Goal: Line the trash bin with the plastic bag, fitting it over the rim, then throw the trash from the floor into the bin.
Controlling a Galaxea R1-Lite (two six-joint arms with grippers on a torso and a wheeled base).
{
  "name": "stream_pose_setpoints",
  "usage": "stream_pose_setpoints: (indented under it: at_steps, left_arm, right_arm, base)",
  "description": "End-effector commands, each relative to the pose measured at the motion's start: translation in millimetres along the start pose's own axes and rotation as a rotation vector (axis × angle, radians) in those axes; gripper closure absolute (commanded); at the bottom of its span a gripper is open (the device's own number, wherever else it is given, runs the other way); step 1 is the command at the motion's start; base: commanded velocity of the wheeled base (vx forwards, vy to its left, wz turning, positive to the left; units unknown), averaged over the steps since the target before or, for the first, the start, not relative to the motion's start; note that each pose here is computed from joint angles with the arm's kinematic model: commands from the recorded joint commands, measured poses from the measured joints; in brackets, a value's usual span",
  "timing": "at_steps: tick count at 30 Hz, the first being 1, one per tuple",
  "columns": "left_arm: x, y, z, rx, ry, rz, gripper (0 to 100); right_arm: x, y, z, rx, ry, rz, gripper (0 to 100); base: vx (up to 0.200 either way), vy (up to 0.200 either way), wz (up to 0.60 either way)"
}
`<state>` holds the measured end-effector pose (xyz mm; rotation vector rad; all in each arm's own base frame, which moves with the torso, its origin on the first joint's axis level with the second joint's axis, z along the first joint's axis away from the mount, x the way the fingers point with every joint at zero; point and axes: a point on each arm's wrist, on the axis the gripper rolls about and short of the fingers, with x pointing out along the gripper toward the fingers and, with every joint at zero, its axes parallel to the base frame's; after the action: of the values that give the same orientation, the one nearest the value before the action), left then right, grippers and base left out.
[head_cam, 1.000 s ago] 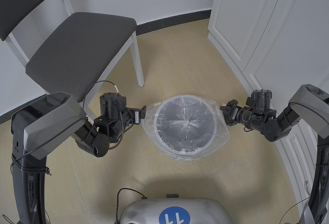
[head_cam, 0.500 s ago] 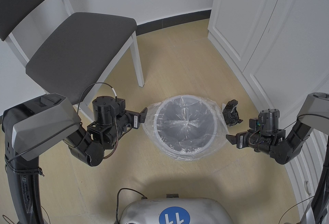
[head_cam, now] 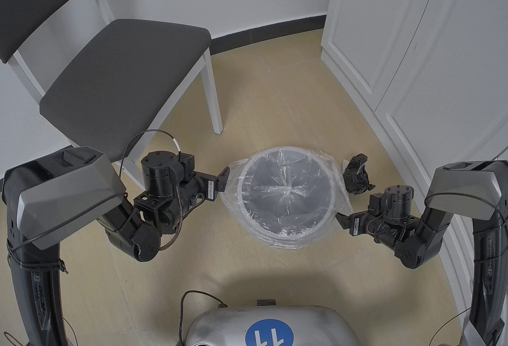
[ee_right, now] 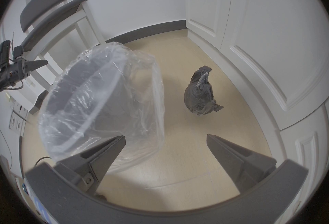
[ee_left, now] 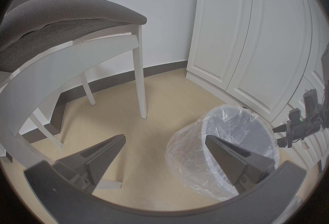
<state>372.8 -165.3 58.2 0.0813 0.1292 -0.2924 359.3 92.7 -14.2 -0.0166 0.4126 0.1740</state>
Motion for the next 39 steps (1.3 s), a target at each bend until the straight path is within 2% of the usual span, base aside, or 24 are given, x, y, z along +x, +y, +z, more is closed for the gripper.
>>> stream_pose_setpoints:
  at_steps: [1,7,13,17,22,27,28,31,39]
  left_arm:
    - [1,-1,-3,0.003,0.005,-0.002,0]
    - [0,-2,-3,0.002,-0.003,-0.004,0]
    - [1,-4,-5,0.003,0.002,-0.009,0]
    - [1,-4,-7,0.007,0.008,-0.009,0]
    - [-9,-2,-20,0.043,0.069,-0.01,0]
    - [-22,0,-37,0.056,0.144,-0.018,0]
    - [-25,1,-43,0.058,0.171,-0.041,0]
    - [-24,-3,-48,0.052,0.181,-0.073,0]
    - [-6,-13,-74,0.052,0.182,-0.082,0]
  right_arm:
    - [26,6,-32,-0.005,0.054,0.014,0]
    - [35,11,-49,-0.022,0.139,0.036,0]
    - [48,12,-45,-0.039,0.199,0.041,0]
    - [51,13,-42,-0.065,0.199,0.042,0]
    - [32,14,-20,-0.056,0.09,0.052,0]
    - [6,23,-4,-0.07,0.047,0.08,0]
    - [-5,25,4,-0.071,0.033,0.087,0]
    - [-14,23,12,-0.07,0.018,0.085,0]
    - [-34,8,40,-0.049,-0.053,0.061,0]
  base:
    - [0.0,0.0,0.0]
    - [0.0,0.0,0.0]
    - [0.0,0.0,0.0]
    - [0.0,0.0,0.0]
    - [0.0,0.0,0.0]
    - [0.0,0.0,0.0]
    - [0.0,0.0,0.0]
    - [0.0,0.0,0.0]
    - [0.0,0.0,0.0]
